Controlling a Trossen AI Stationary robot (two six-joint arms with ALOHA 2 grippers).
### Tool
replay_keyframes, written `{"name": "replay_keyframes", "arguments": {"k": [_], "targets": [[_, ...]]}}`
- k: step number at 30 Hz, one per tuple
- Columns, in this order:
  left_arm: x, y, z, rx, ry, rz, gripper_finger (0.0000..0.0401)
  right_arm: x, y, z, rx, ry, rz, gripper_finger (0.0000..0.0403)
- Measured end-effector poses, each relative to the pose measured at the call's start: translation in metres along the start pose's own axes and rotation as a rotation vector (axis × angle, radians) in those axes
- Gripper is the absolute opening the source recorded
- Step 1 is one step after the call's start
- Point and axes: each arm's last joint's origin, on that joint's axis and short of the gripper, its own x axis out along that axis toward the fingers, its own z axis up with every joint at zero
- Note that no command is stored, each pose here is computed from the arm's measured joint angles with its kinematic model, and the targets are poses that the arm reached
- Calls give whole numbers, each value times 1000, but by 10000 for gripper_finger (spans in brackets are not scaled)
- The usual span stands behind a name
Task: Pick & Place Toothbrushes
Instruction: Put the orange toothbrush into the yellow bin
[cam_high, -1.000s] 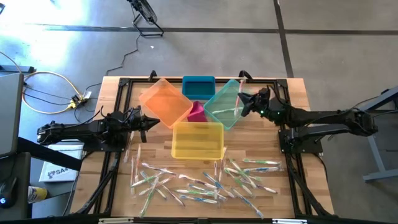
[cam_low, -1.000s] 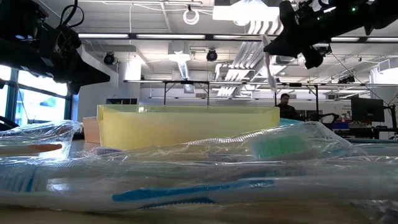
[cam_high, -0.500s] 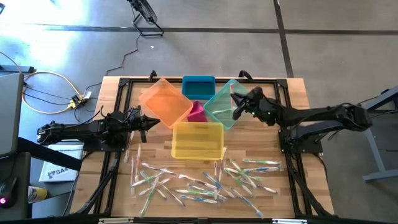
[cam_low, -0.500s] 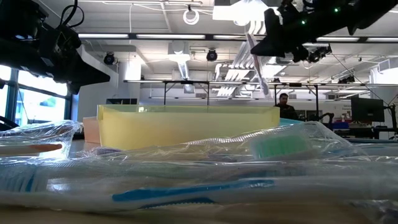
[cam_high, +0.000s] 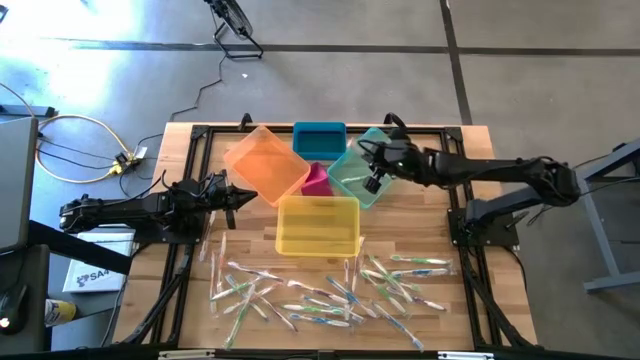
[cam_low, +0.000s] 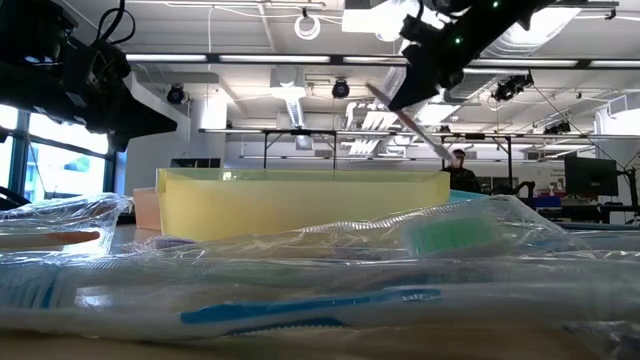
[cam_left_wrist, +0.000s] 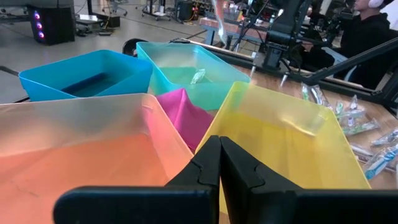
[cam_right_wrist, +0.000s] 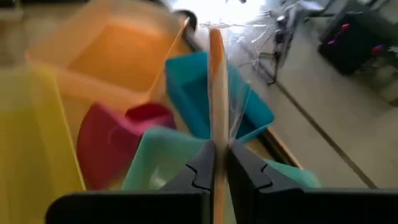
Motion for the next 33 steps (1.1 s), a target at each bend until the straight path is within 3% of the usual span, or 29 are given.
{"name": "replay_keyframes", "arguments": {"k": [4, 13, 33], "targets": [[0, 0, 0, 0, 0, 0, 0, 18, -3, -8, -47, 62, 90, 15], [0, 0, 0, 0, 0, 0, 0, 48, -13, -26, -158, 177, 158, 15], [0, 0, 0, 0, 0, -1, 0, 66, -15, -48, -351, 322, 217, 15]]}}
